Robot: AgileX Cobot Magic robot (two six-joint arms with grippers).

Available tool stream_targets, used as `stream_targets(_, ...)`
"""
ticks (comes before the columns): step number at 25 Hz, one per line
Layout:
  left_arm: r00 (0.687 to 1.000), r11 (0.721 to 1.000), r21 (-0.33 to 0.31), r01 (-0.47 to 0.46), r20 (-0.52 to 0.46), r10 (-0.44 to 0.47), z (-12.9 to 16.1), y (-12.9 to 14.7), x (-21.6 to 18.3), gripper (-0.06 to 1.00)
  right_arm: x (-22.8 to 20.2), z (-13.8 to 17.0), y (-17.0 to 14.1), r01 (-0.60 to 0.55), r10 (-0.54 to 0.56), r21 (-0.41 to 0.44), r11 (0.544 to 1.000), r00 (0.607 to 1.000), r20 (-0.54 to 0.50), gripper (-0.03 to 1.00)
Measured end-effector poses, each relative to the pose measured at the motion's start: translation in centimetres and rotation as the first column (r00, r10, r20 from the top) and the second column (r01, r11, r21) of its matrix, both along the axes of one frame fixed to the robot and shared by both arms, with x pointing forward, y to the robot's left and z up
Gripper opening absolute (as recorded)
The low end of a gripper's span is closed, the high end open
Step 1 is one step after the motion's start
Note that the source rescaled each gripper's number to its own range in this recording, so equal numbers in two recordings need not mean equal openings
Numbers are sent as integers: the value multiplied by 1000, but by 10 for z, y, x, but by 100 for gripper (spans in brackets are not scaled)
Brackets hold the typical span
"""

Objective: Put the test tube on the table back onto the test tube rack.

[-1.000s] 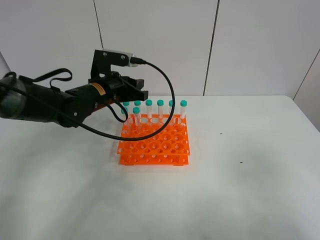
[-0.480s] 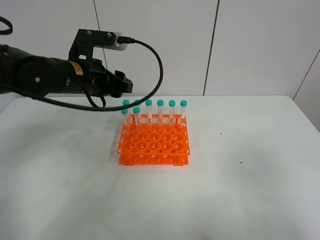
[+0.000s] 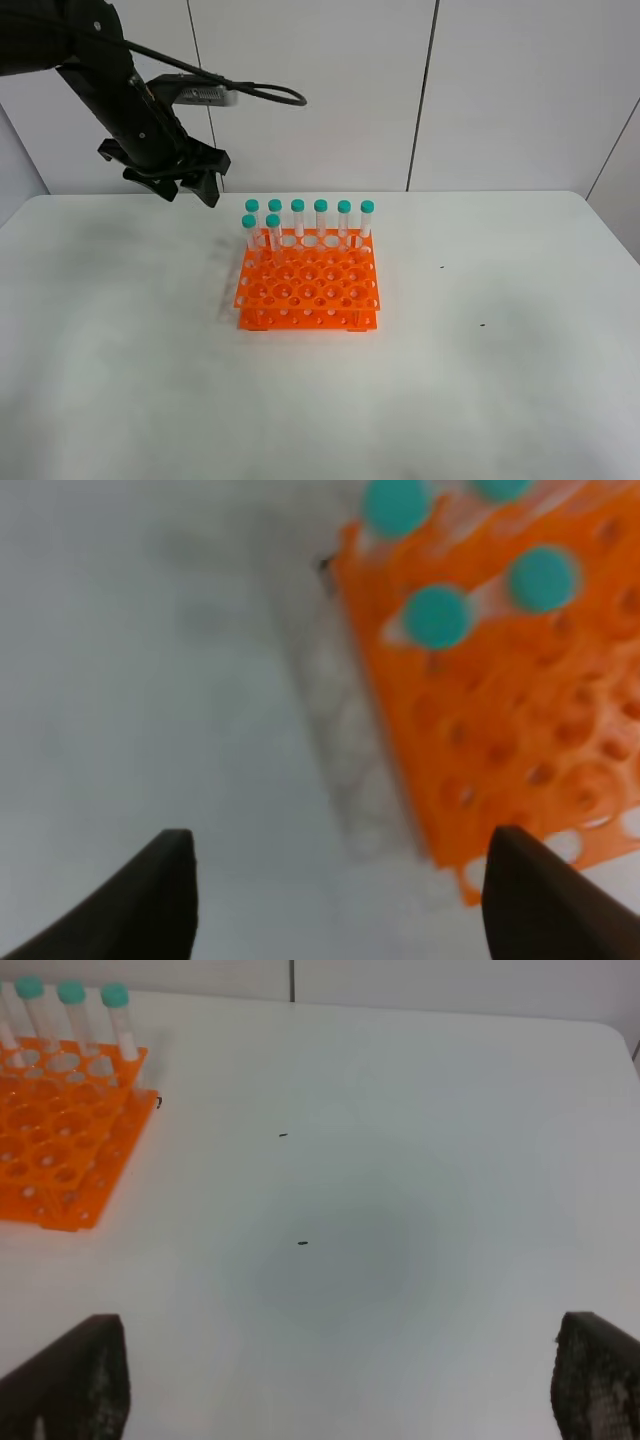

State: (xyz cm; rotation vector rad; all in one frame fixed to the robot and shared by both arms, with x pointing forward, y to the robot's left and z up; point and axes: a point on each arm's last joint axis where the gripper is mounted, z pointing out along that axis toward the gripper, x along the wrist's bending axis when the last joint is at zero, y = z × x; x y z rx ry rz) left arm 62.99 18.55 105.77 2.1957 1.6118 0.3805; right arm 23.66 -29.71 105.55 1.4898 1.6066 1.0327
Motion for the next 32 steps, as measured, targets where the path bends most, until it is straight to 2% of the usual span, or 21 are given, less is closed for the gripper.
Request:
stream_targets(4, 993, 998, 20, -62, -94, 64, -11, 25, 12, 97, 0, 0, 0, 0, 0, 0, 1000, 1000, 0, 99)
stream_targets(7, 980, 990, 32, -137, -141, 140, -15, 57, 16, 97, 0, 0, 0, 0, 0, 0, 1000, 1000, 0, 99)
stream_targets(12, 939, 964, 55, -260, -217, 266, -18, 111, 13, 97, 0, 0, 0, 0, 0, 0, 1000, 1000, 0, 99)
stream_targets(14, 925, 956, 63, -287, -242, 293, -19, 123, 11, 97, 0, 0, 0, 0, 0, 0, 1000, 1000, 0, 99)
stream_targets(19, 928, 954, 54, -296, -221, 300, -9, 125, 6, 97, 0, 0, 0, 0, 0, 0, 1000, 1000, 0, 99)
stream_targets(23, 925, 953, 56, -296, -232, 301, -2, 124, -17, 97, 0, 0, 0, 0, 0, 0, 1000, 1000, 0, 99)
stream_targets(26, 917, 954, 66, -291, -264, 298, -3, 123, -50, 97, 0, 0, 0, 0, 0, 0, 1000, 1000, 0, 99)
stream_targets(32, 917, 962, 79, -261, -291, 273, -2, 121, -139, 97, 0, 0, 0, 0, 0, 1, 1000, 1000, 0, 99)
